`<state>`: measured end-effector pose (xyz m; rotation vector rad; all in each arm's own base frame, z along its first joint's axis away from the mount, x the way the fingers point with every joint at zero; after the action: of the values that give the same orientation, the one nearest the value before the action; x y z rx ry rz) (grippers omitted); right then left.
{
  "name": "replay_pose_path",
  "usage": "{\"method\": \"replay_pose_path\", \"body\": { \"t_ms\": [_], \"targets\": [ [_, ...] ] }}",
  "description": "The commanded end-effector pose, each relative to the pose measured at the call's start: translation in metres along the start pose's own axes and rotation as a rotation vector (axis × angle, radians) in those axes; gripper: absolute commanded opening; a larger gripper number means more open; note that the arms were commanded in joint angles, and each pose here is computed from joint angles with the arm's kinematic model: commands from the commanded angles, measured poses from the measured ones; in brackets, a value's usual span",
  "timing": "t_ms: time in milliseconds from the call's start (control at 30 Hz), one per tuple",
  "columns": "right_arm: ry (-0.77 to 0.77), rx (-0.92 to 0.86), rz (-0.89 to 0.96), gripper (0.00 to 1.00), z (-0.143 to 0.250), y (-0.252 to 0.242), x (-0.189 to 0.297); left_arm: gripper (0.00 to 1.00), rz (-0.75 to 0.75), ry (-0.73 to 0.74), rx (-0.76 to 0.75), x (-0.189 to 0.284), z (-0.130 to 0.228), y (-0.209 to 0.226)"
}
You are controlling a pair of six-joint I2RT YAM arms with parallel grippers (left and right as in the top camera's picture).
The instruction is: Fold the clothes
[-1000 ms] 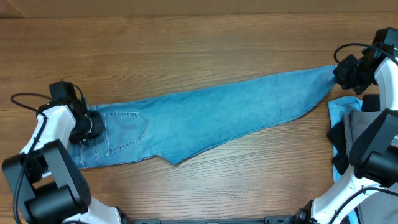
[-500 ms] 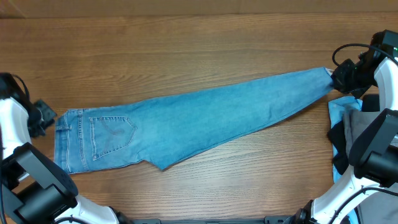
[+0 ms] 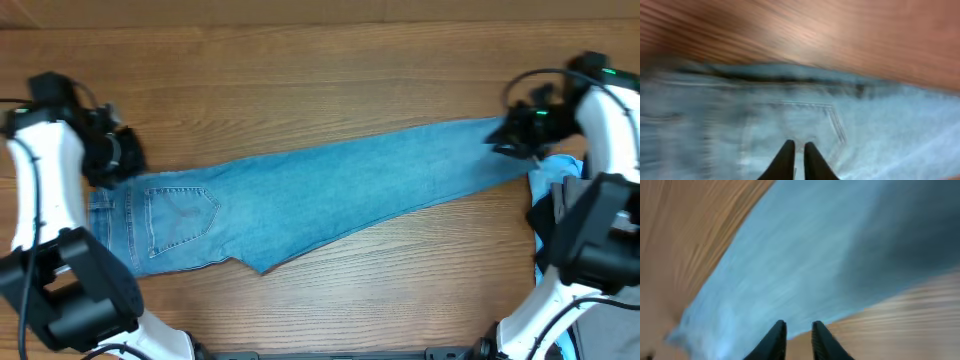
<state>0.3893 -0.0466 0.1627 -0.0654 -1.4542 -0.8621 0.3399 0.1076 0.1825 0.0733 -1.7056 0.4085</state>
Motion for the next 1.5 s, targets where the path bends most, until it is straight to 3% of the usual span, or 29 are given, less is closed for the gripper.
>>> {"method": "replay_pose_path", "body": {
  "t_ms": [0,167,300,367,567,667,867,1067,1467],
  "targets": [
    [0.143,0.251,-0.072,0.17,0.059,0.08,-0.035,0.08,0.046,0.145,-0.086,-0.041,0.033,-0.028],
    [0.248,0.358,0.086,0.17,0.131,0.115,-0.096,0.09,0.027,0.285,-0.105,-0.075,0.073,-0.032],
    [0.37,0.396,0.087,0.14,0.191,0.122,-0.15,0.09,0.004,0.241,-0.065,-0.097,0.078,-0.022],
    [0.449,0.507,0.039,0.18,0.222,0.125,-0.167,0.1,0.0,0.212,-0.072,-0.101,0.075,-0.02],
    [0.571,0.653,0.123,0.33,0.296,0.125,-0.181,0.13,0.001,0.183,-0.083,-0.102,0.07,-0.021],
    [0.64,0.623,0.176,0.37,0.336,0.123,-0.183,0.15,0.002,0.18,-0.088,-0.102,0.069,-0.021],
    [0.582,0.456,0.181,0.56,0.363,0.139,-0.198,0.14,0.002,0.183,-0.087,-0.102,0.07,-0.021],
    [0.371,0.177,0.172,0.63,0.351,0.159,-0.213,0.15,0.002,0.179,-0.088,-0.102,0.069,-0.021],
    [0.243,0.001,0.22,0.62,0.366,0.147,-0.231,0.16,0.003,0.172,-0.089,-0.102,0.068,-0.021]
  ]
}}
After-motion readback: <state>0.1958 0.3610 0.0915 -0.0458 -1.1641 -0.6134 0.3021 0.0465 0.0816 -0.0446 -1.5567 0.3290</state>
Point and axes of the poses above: each gripper's point midway between its finger pads, its own x axis back along the fingers, its own y axis along the line the jaws close on, z = x × y, the point moved 7 cm from there along x, back along the fingers, and after that the axes turned 6 degrees about -x, right-handed, at the moved point
